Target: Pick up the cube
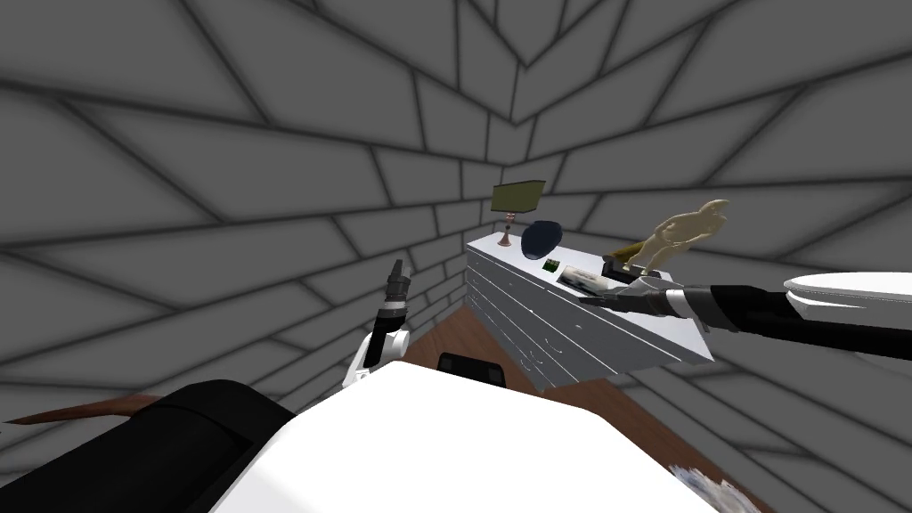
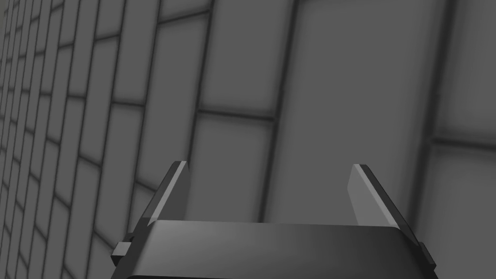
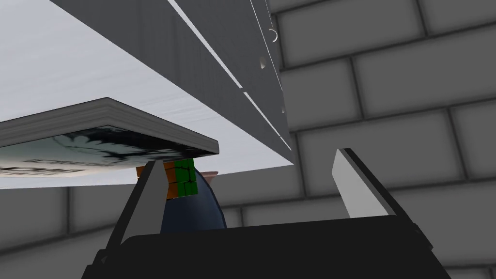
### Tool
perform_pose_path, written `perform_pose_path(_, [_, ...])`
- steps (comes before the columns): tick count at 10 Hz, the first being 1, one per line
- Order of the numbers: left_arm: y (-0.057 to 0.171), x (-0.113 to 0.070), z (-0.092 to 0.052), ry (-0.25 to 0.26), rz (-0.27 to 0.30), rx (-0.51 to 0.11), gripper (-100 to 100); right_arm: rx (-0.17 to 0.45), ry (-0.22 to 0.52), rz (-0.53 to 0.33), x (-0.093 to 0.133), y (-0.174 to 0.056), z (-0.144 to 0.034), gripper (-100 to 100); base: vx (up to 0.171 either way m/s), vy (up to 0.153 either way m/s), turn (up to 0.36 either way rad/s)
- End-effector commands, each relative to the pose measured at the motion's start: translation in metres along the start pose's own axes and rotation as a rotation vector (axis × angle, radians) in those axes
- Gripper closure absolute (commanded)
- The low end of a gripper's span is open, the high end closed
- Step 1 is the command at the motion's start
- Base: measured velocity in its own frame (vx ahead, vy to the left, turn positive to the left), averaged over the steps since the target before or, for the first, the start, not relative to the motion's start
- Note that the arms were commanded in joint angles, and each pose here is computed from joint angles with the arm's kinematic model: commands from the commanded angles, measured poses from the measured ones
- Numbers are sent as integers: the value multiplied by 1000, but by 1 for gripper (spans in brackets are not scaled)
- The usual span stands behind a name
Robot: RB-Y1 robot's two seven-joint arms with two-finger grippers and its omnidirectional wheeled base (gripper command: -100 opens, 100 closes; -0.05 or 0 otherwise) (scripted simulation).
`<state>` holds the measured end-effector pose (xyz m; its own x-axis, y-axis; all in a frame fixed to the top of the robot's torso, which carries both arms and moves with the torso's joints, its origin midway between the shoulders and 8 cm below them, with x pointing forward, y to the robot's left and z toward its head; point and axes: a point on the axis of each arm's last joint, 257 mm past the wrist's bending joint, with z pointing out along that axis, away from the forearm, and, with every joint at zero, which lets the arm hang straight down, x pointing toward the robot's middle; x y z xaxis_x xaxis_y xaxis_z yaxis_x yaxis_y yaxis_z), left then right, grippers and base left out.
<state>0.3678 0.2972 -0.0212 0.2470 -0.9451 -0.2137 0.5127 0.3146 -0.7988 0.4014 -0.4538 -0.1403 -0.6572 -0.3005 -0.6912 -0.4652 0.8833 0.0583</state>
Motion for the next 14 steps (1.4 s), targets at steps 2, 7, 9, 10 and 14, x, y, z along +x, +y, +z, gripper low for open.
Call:
perform_pose_path(2, [0, 0, 0, 0, 0, 0, 0, 11, 52, -20, 2, -5, -5, -100, 45, -47, 75])
perform_pose_path(7, [0, 0, 0, 0, 0, 0, 0, 34, 176, -55, 7, -13, -17, -100, 70, -57, 146])
perform_pose_path(9, [0, 0, 0, 0, 0, 0, 0, 44, 224, -79, 5, -16, -22, -100, 80, -66, 99])
perform_pose_path(10, [0, 0, 0, 0, 0, 0, 0, 48, 255, -84, 7, -17, -25, -100, 86, -74, 217])
perform_pose_path(14, [0, 0, 0, 0, 0, 0, 0, 61, 348, -118, 5, -19, -32, -100, 74, -44, 150])
